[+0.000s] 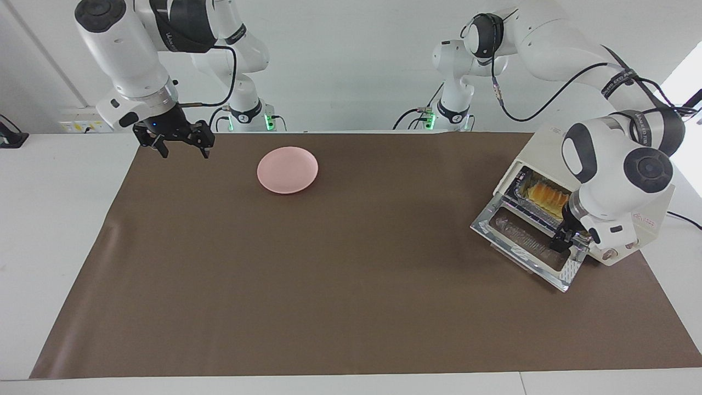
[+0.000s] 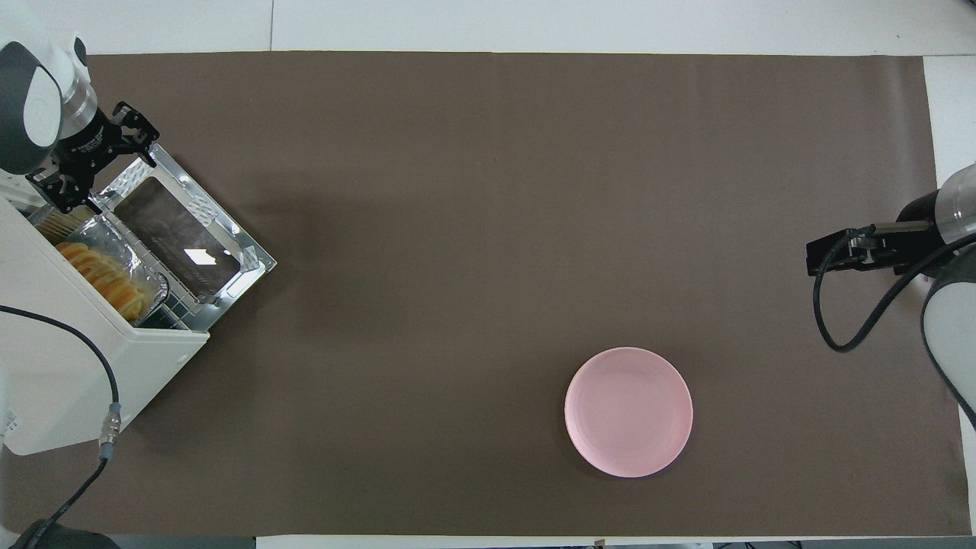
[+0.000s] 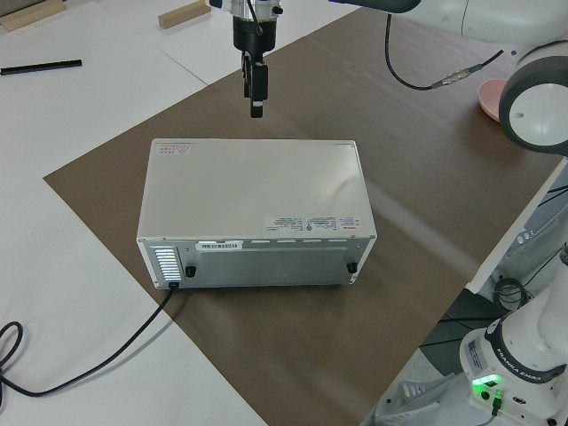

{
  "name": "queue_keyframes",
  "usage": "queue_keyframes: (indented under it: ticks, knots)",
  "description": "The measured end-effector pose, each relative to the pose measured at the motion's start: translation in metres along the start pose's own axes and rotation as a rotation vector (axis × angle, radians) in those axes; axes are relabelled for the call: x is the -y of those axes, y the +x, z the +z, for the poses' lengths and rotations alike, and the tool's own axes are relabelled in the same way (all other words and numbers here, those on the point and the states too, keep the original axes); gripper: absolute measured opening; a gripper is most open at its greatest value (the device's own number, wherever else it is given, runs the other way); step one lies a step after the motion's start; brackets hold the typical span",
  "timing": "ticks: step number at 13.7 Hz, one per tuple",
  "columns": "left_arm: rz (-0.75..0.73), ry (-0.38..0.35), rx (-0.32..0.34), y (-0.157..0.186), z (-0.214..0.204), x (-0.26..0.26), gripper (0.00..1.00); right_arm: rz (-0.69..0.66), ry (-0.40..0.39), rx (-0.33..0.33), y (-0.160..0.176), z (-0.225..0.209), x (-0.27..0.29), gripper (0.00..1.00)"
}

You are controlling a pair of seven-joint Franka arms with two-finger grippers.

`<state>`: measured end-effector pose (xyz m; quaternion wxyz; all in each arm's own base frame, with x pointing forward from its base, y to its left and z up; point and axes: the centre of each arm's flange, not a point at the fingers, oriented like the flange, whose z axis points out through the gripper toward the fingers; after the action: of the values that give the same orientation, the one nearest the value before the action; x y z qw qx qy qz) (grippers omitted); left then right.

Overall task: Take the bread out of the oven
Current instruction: 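Reach the left gripper into the toaster oven and grasp the foil tray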

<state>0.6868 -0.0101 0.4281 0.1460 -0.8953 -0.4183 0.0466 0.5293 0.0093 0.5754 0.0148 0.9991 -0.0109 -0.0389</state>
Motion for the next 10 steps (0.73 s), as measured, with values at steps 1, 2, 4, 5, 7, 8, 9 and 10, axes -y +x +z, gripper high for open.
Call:
queue_keyframes:
  ticks: [1,2,4,5,7,8,9,10]
  knots:
    - [0.001,0.012,-0.011,-0.004,0.012,-0.005,1.0,0.0,0.0,0.0,0.0,0.0,0.0,1.0]
    - [0.005,0.025,-0.016,-0.008,0.022,-0.007,1.0,0.0,0.0,0.0,0.0,0.0,0.0,1.0]
    - [0.012,0.06,-0.021,-0.012,0.034,-0.004,1.0,0.0,0.0,0.0,0.0,0.0,0.0,1.0]
    - [0.012,0.067,-0.016,-0.012,0.036,-0.001,1.0,0.0,0.0,0.0,0.0,0.0,0.0,1.0]
    - [0.01,0.073,-0.007,-0.014,0.038,0.007,1.0,0.0,0.0,0.0,0.0,0.0,0.0,1.0]
    - [0.01,0.075,-0.004,-0.015,0.039,0.009,1.0,0.0,0.0,0.0,0.0,0.0,0.0,1.0]
    - [0.012,0.079,0.001,-0.016,0.042,0.01,1.0,0.0,0.0,0.0,0.0,0.0,0.0,1.0]
    - [0.014,0.083,0.005,-0.018,0.046,0.012,1.0,0.0,0.0,0.0,0.0,0.0,0.0,1.0]
